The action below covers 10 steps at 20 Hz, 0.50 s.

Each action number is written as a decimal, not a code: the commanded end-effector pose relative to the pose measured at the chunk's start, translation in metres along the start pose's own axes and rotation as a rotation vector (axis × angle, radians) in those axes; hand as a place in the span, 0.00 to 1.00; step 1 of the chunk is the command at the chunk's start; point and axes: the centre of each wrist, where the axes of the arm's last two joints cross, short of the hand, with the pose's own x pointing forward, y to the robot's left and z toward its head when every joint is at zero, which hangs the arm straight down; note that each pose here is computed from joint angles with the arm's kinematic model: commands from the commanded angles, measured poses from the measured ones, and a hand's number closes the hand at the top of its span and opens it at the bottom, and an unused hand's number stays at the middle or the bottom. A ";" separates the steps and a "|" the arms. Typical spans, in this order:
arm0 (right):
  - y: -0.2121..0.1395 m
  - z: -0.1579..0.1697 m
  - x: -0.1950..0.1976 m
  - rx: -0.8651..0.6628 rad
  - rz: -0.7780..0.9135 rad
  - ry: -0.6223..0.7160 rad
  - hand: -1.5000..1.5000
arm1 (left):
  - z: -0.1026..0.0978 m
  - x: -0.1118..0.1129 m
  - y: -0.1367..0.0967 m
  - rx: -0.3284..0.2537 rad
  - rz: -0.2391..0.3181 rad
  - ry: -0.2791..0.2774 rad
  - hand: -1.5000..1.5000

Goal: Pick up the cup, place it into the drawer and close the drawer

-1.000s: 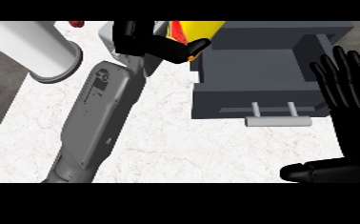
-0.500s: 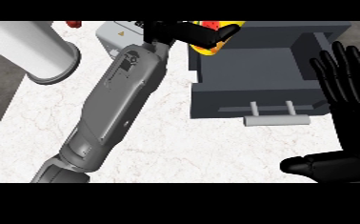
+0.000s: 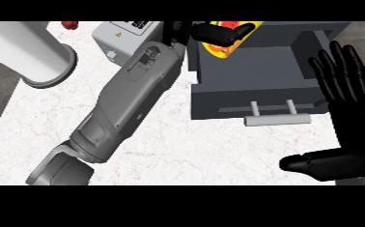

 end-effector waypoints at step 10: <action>0.002 -0.009 0.001 0.058 -0.044 -0.021 0.00 | 0.009 -0.030 -0.006 -0.036 -0.122 0.052 1.00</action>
